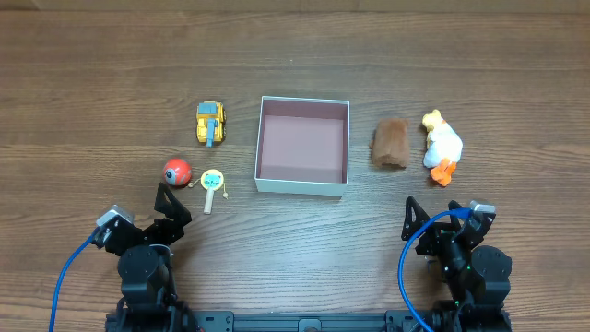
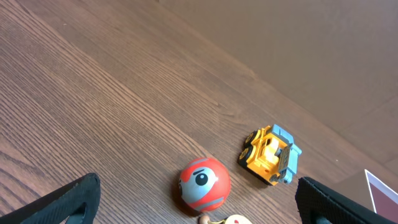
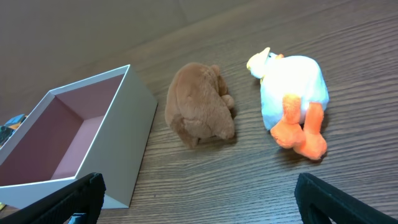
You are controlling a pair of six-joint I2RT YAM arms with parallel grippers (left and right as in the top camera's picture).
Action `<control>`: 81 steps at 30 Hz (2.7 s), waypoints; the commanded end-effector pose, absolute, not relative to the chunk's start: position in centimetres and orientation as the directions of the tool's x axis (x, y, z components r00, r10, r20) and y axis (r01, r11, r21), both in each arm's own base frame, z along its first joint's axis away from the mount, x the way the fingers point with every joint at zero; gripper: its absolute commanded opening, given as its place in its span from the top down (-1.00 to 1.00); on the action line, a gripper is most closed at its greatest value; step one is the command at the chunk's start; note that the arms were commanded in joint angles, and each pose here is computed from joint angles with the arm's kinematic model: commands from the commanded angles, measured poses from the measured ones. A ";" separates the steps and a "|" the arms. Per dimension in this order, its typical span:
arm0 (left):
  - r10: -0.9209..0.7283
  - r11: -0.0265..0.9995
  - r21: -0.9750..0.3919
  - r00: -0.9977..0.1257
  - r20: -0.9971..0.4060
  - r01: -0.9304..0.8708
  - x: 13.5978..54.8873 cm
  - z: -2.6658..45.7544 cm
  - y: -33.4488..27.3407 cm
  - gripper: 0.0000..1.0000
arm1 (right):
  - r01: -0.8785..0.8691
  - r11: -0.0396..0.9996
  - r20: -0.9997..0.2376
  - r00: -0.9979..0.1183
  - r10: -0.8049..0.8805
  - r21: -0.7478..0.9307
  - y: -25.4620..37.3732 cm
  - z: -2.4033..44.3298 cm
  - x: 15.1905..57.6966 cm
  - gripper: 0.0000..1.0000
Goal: Pack container
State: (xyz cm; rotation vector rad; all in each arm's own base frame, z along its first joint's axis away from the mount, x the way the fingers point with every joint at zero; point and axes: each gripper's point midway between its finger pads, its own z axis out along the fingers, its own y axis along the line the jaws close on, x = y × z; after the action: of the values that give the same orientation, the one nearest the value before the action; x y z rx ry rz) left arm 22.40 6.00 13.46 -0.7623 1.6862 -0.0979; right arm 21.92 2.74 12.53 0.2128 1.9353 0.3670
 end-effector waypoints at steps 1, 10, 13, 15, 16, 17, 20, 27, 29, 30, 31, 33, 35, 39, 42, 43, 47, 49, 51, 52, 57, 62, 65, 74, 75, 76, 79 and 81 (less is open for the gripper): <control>-0.522 0.780 -0.449 -0.058 -0.851 -0.436 22.4 13.2 6.1 -1.00 | -0.015 0.938 -0.870 -0.379 0.315 0.346 2.5 12.3 21.9 -1.00; -0.522 0.780 -0.449 -0.058 -0.851 -0.436 22.4 13.2 6.1 -1.00 | -0.015 0.938 -0.870 -0.379 0.315 0.346 2.5 12.3 21.9 -1.00; -0.522 0.780 -0.449 -0.058 -0.851 -0.436 22.4 13.2 6.1 -1.00 | -0.015 0.938 -0.870 -0.379 0.315 0.346 2.5 12.3 21.9 -1.00; -0.522 0.780 -0.449 -0.058 -0.851 -0.436 22.4 13.2 6.1 -1.00 | -0.015 0.938 -0.870 -0.378 0.315 0.346 2.5 12.3 21.9 -1.00; -0.522 0.780 -0.449 -0.058 -0.851 -0.436 22.4 13.2 6.1 -1.00 | -0.015 0.938 -0.870 -0.379 0.315 0.346 2.5 12.3 21.9 -1.00; -0.522 0.780 -0.449 -0.058 -0.851 -0.436 22.4 13.2 6.1 -1.00 | -0.015 0.938 -0.870 -0.379 0.315 0.346 2.5 12.3 21.9 -1.00; -0.522 0.780 -0.449 -0.058 -0.851 -0.436 22.4 13.2 6.1 -1.00 | -0.015 0.938 -0.870 -0.379 0.315 0.346 2.5 12.3 21.9 -1.00; -0.522 0.780 -0.449 -0.058 -0.851 -0.436 22.4 13.2 6.1 -1.00 | -0.015 0.938 -0.870 -0.379 0.315 0.346 2.5 12.3 21.9 -1.00; -0.522 0.780 -0.449 -0.058 -0.851 -0.436 22.4 13.2 6.1 -1.00 | -0.015 0.938 -0.870 -0.379 0.315 0.346 2.5 12.3 21.9 -1.00; -0.522 0.780 -0.449 -0.058 -0.851 -0.436 22.4 13.2 6.1 -1.00 | -0.015 0.938 -0.870 -0.379 0.315 0.346 2.5 12.3 21.9 -1.00; -0.522 0.780 -0.449 -0.058 -0.851 -0.436 22.4 13.2 6.1 -1.00 | -0.015 0.938 -0.870 -0.379 0.315 0.346 2.5 12.3 21.9 -1.00; -0.522 0.780 -0.449 -0.058 -0.851 -0.436 22.4 13.2 6.2 -1.00 | -0.015 0.938 -0.870 -0.378 0.315 0.346 2.5 12.3 21.9 -1.00; -0.522 0.780 -0.449 -0.058 -0.851 -0.436 22.4 13.2 6.1 -1.00 | -0.022 0.938 -0.870 -0.382 0.312 0.346 2.7 12.3 21.9 -1.00; -0.522 0.780 -0.449 -0.058 -0.851 -0.436 22.4 13.2 6.1 -1.00 | -0.023 0.938 -0.870 -0.382 0.312 0.346 2.7 12.3 21.9 -1.00; -0.522 0.780 -0.449 -0.058 -0.851 -0.436 22.4 13.2 6.1 -1.00 | -0.023 0.938 -0.869 -0.384 0.312 0.346 2.7 12.3 21.9 -1.00; -0.522 0.780 -0.449 -0.058 -0.851 -0.436 22.4 13.2 6.1 -1.00 | -0.023 0.938 -0.869 -0.384 0.312 0.346 2.7 12.3 21.9 -1.00; -0.522 0.780 -0.449 -0.058 -0.851 -0.436 22.4 13.2 6.1 -1.00 | -0.023 0.938 -0.869 -0.384 0.312 0.346 2.7 12.3 21.9 -1.00; -0.522 0.780 -0.449 -0.058 -0.851 -0.436 22.4 13.2 6.1 -1.00 | -0.023 0.938 -0.869 -0.384 0.312 0.346 2.7 12.3 21.9 -1.00; -0.522 0.780 -0.449 -0.058 -0.851 -0.436 22.4 13.2 6.1 -1.00 | -0.023 0.938 -0.869 -0.384 0.312 0.346 2.7 12.3 21.9 -1.00; -0.526 0.778 -0.454 -0.056 -0.849 -0.435 22.4 13.2 6.1 -1.00 | -0.023 0.938 -0.869 -0.384 0.312 0.346 2.7 12.3 21.9 -1.00; -0.574 0.746 -0.507 -0.031 -0.818 -0.431 22.4 13.2 6.0 -1.00 | -0.036 0.937 -0.882 -0.352 0.313 0.346 2.8 13.1 22.2 -1.00; -0.596 0.768 -0.539 -0.078 -0.799 -0.345 23.0 13.4 4.2 -1.00 | -0.053 0.933 -0.890 -0.325 0.321 0.356 2.9 13.9 22.4 -1.00; -0.563 0.814 -0.524 -0.117 -0.818 -0.250 23.5 14.3 2.7 -1.00 | -0.182 0.897 -0.892 -0.296 0.342 0.404 5.0 16.0 22.4 -1.00; -0.364 0.931 -0.353 -0.152 -0.919 -0.096 23.8 19.1 0.8 -1.00 | -0.254 0.904 -0.925 -0.257 0.280 0.345 5.7 19.8 22.1 -1.00; -0.364 0.931 -0.352 -0.161 -0.917 -0.099 23.9 19.3 0.8 -1.00 | -0.247 0.904 -0.919 -0.277 0.280 0.349 5.7 19.7 22.1 -1.00; -0.363 0.931 -0.348 -0.178 -0.915 -0.107 24.2 19.5 0.9 -1.00 | -0.234 0.906 -0.910 -0.312 0.273 0.352 5.7 19.7 22.1 -1.00; -0.366 0.930 -0.343 -0.241 -0.899 -0.131 25.4 20.2 0.9 -1.00 | -0.201 0.925 -0.891 -0.395 0.225 0.323 5.4 20.1 22.5 -1.00; -0.367 0.930 -0.339 -0.290 -0.884 -0.144 26.4 20.6 0.8 -1.00 | -0.166 0.936 -0.874 -0.437 0.213 0.311 5.0 20.6 23.0 -1.00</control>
State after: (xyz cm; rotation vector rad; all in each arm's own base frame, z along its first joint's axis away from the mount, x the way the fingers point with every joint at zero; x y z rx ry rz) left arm 24.93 1.51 18.97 -0.4313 1.8038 -0.2269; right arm 22.24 5.34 17.93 0.0703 1.9622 0.4876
